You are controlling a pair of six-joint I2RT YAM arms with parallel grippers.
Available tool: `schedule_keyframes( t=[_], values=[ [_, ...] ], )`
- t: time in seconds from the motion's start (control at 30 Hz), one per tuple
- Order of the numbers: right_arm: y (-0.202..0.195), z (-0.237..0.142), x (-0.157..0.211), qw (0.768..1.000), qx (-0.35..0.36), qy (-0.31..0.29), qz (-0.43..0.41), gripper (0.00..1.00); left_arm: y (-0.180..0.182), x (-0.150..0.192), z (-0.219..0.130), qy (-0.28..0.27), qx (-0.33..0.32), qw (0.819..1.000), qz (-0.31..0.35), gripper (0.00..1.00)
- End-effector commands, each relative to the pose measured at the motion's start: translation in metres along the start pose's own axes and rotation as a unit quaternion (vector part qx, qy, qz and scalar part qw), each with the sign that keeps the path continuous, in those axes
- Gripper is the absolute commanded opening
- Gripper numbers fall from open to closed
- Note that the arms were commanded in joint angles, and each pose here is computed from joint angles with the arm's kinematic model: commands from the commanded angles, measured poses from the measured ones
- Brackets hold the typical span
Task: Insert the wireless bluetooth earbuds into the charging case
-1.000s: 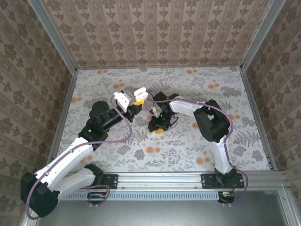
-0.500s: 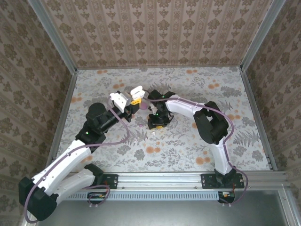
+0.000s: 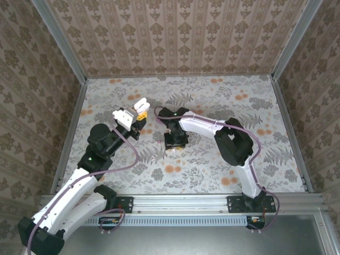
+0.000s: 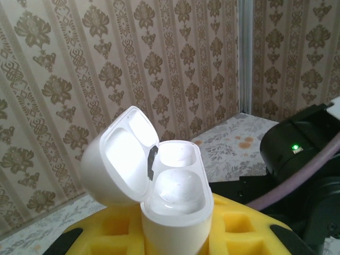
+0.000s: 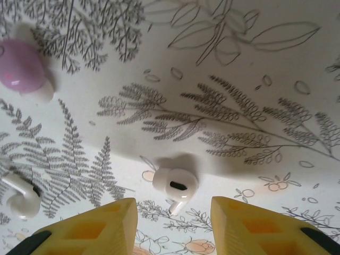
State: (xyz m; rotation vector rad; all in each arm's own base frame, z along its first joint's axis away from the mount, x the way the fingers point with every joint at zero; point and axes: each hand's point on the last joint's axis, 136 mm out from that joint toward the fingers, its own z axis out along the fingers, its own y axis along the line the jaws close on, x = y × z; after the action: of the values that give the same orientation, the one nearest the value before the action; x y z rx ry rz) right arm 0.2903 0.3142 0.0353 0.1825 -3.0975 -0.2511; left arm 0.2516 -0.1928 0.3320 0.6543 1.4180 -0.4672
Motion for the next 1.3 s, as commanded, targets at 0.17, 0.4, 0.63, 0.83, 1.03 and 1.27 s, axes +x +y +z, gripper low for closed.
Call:
schedule_keyframes(
  t=[0.17,0.4,0.63,0.83,1.03,1.27],
  values=[
    [-0.009,0.012,0.005,0.998,0.052,0.028,0.013,0.43,0.000,-0.002,-0.005,-0.015,0.008,1.000,-0.002,0.22],
    [-0.008,0.016,0.005,0.998,0.058,0.033,0.008,0.42,0.001,-0.002,-0.007,-0.017,0.009,1.000,-0.005,0.22],
    [-0.006,0.021,0.005,0.997,0.059,0.039,-0.006,0.41,0.000,0.000,-0.004,-0.014,0.015,1.000,-0.012,0.22],
    [-0.005,0.025,0.006,0.996,0.070,0.047,-0.030,0.40,-0.001,0.001,-0.003,-0.012,0.017,1.000,-0.017,0.22],
    [-0.008,0.028,0.006,0.994,0.081,0.050,-0.045,0.35,0.001,0.001,-0.002,-0.012,0.014,1.000,-0.018,0.22],
    [-0.007,0.028,0.005,0.995,0.078,0.046,-0.048,0.31,-0.001,0.002,0.001,-0.008,0.021,0.999,-0.023,0.22]
  ],
)
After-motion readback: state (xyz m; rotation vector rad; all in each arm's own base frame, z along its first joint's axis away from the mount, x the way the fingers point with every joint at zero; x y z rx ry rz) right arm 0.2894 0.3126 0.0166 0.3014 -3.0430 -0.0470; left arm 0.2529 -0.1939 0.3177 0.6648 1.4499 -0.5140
